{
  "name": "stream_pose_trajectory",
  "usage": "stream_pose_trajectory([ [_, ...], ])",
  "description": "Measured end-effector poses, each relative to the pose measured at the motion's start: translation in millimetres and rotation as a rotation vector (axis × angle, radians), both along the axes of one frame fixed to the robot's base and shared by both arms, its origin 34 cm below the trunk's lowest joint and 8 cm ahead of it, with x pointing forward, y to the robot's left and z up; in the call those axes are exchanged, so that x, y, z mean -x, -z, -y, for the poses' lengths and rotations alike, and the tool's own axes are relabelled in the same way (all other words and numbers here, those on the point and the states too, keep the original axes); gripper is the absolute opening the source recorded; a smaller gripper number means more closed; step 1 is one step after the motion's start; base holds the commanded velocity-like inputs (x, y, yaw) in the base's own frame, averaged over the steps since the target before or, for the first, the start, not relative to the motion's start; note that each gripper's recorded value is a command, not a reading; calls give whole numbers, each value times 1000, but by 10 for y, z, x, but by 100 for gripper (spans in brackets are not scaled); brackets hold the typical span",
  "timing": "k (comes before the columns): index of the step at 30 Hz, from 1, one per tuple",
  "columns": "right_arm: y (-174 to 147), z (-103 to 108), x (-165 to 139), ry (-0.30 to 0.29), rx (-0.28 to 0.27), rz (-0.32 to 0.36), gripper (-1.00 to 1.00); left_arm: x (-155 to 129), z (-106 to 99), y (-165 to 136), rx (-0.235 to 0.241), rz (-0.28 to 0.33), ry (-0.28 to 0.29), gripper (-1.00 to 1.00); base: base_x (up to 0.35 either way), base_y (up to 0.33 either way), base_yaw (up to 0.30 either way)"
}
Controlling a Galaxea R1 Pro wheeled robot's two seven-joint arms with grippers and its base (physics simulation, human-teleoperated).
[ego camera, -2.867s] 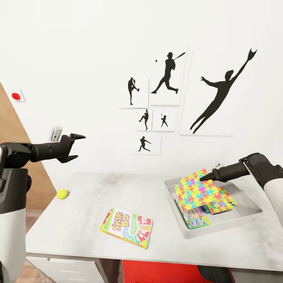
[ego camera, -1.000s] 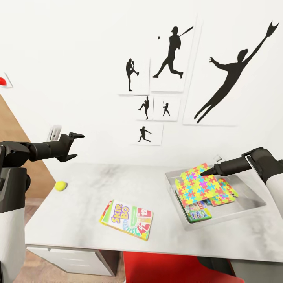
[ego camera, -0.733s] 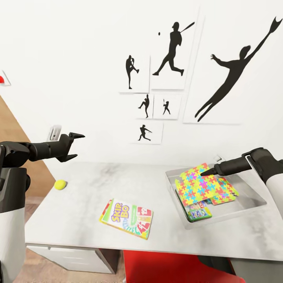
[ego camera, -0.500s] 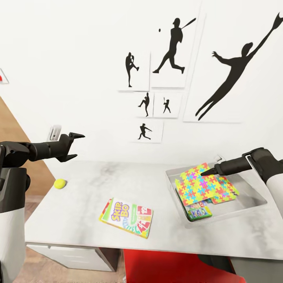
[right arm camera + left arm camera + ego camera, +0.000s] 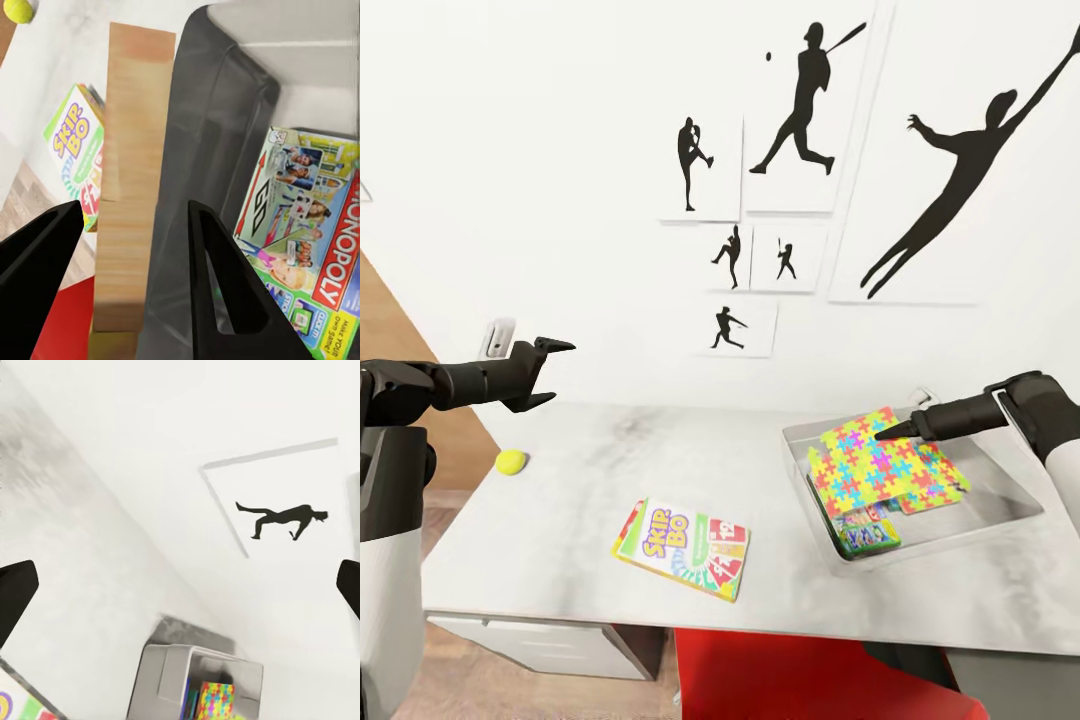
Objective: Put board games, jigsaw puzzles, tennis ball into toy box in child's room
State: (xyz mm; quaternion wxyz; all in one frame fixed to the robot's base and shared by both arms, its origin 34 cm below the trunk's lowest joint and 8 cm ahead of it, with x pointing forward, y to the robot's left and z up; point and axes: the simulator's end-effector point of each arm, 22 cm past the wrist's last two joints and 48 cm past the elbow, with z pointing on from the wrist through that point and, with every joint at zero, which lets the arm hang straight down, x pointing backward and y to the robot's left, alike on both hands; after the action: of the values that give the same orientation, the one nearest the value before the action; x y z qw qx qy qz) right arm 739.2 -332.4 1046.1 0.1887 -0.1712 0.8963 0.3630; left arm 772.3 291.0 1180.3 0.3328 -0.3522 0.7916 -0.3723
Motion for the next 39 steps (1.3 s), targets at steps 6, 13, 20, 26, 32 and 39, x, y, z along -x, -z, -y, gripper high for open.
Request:
stream_pose_trajectory([
  [6,-13,42,-29,8,-5,8,-100,-12,-2,47,0,-7,0,100,0,0,8],
  [13,-41,56,-51,10,-11,19,-100,-17,-1,66,0,-10,0,100,0,0,-86],
  [20,-52,56,-59,2,-12,33,-100,-19,-2,71,0,-11,-1,100,0,0,-95],
  [26,-66,41,-66,-3,-18,42,-100,-18,-3,75,-1,-12,0,100,0,0,-30],
  [32,-69,23,-69,-7,-21,45,-100,-17,-4,78,-1,-12,0,100,0,0,-12],
  [39,-46,-9,-75,-12,-25,43,-100,-25,-6,102,-2,-16,-1,100,0,0,-4],
])
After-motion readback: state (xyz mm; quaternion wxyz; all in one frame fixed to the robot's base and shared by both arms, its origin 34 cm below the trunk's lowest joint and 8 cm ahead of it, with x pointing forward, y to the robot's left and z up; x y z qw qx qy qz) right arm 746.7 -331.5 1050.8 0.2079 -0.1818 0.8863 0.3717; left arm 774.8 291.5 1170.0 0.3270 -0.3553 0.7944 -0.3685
